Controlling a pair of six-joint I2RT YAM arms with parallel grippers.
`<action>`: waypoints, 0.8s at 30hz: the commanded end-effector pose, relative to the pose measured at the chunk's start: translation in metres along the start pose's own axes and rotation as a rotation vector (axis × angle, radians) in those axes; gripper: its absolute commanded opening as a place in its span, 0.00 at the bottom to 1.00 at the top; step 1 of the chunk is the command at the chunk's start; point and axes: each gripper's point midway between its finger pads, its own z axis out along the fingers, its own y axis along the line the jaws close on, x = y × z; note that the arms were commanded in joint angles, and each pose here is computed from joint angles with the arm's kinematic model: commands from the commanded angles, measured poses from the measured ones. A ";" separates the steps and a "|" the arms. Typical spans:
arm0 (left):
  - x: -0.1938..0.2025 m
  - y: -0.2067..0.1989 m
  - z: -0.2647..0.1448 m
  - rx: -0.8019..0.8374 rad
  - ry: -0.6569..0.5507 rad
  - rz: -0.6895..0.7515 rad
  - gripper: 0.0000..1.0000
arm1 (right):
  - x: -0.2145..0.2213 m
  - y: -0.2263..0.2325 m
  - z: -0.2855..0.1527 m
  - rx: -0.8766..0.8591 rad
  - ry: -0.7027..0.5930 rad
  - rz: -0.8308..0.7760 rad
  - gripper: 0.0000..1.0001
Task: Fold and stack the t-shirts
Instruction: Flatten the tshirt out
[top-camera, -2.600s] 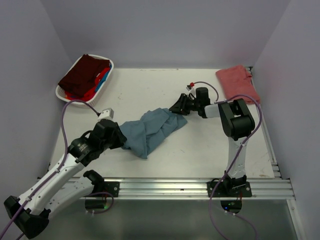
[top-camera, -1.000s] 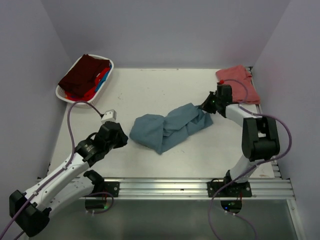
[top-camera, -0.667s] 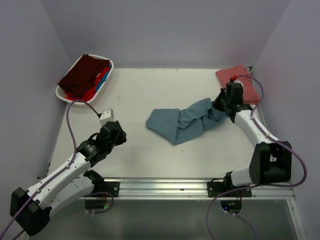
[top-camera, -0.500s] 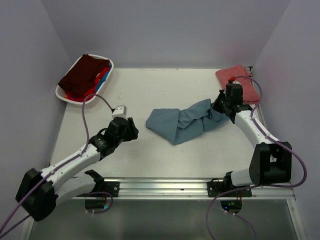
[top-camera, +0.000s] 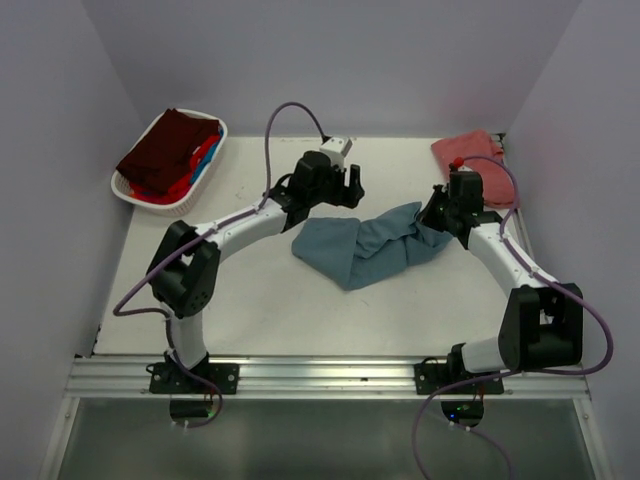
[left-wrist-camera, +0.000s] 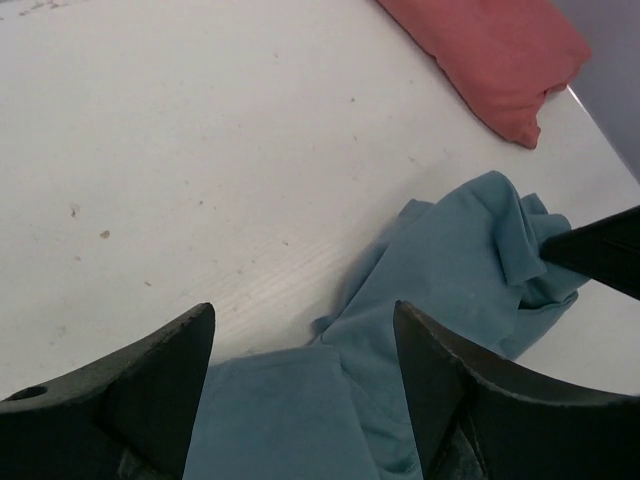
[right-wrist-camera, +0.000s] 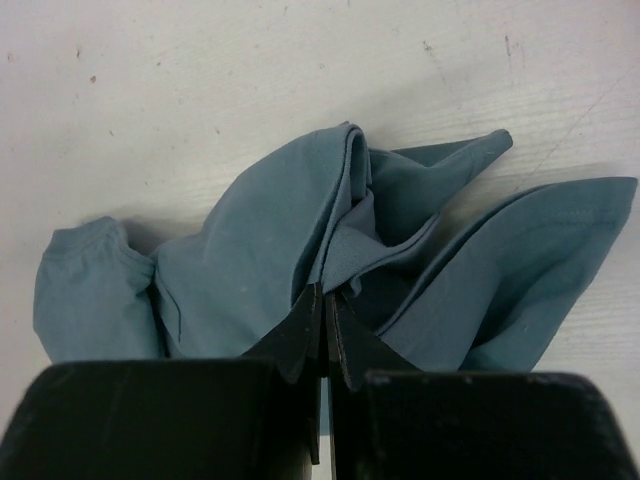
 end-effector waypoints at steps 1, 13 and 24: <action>0.017 -0.021 0.010 0.072 0.097 0.119 0.76 | -0.005 0.007 -0.006 -0.030 -0.020 -0.027 0.00; 0.108 -0.005 0.023 -0.109 0.432 0.197 0.51 | 0.000 0.006 0.001 -0.027 0.003 -0.019 0.00; 0.094 0.029 -0.036 -0.378 0.389 0.169 0.00 | -0.003 0.000 0.001 0.009 -0.010 -0.016 0.00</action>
